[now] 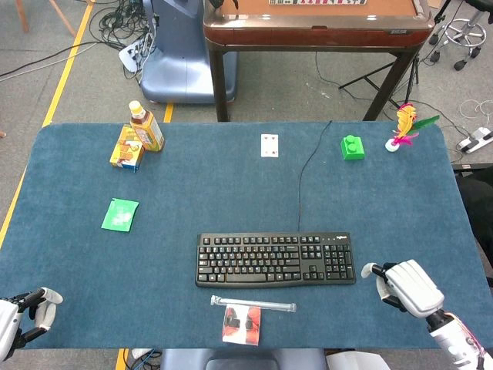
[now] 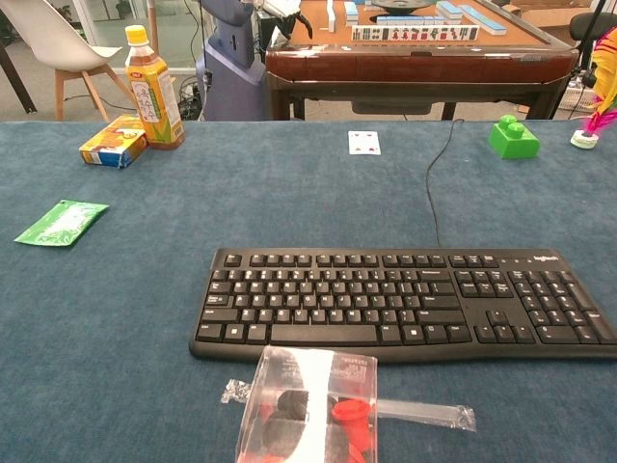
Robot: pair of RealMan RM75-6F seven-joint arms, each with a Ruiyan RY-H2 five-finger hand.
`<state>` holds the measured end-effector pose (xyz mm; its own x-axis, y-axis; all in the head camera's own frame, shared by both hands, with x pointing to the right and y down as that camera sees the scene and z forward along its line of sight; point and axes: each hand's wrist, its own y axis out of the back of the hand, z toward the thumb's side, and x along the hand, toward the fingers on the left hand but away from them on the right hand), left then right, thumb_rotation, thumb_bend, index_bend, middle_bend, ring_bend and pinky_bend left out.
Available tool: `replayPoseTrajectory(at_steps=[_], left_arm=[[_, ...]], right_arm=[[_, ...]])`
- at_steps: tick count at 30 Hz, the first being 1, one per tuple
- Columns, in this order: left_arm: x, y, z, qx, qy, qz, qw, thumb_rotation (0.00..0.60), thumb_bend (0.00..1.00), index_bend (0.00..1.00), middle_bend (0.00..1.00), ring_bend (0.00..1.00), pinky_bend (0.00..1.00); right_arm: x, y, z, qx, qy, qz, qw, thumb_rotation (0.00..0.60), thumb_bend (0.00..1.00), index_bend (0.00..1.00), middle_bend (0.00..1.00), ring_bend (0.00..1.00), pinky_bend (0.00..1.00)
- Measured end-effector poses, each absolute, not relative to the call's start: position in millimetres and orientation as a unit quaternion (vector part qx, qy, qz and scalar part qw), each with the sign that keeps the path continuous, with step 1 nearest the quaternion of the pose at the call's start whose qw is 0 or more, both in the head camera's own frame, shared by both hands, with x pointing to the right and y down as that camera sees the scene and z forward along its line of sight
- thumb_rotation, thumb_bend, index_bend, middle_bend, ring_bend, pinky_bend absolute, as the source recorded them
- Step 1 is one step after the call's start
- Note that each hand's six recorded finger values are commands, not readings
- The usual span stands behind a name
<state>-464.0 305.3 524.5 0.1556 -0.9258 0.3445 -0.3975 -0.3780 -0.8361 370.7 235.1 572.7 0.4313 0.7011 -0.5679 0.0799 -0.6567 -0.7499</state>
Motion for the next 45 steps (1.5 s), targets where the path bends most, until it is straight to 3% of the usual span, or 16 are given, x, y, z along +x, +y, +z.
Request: replayPoseTrajectory(at_steps=[15, 25, 31, 45], left_arm=[[-468.2, 306.8, 523.7, -0.696, 0.475, -0.451, 0.292, 0.600, 0.45, 0.55, 0.82, 0.73, 1.00], [-466.7, 308.7, 518.2, -0.689, 0.471, -0.457, 0.306, 0.600, 0.45, 0.55, 0.82, 0.73, 1.00], [-469.1, 306.9, 517.1, -0.687, 0.473, -0.461, 0.303, 0.600, 0.45, 0.55, 0.82, 0.73, 1.00], [-476.0, 304.8, 518.3, -0.682, 0.476, -0.472, 0.294, 0.600, 0.45, 0.58, 0.82, 0.73, 1.00]], right_arm=[[361.4, 227.0, 587.7, -0.783, -0.236, 0.476, 0.323, 0.600, 0.90, 0.46, 0.69, 0.66, 1.00], [308.9, 199.4, 606.2, -0.801, -0.197, 0.442, 0.354, 0.600, 0.90, 0.46, 0.99, 0.98, 1.00], [277.8, 187.6, 616.2, -0.801, -0.161, 0.437, 0.377, 0.600, 1.00, 0.46, 1.00, 1.00, 1.00], [217.2, 170.8, 657.9, -0.787, -0.089, 0.462, 0.398, 0.600, 1.00, 0.45, 1.00, 1.00, 1.00]])
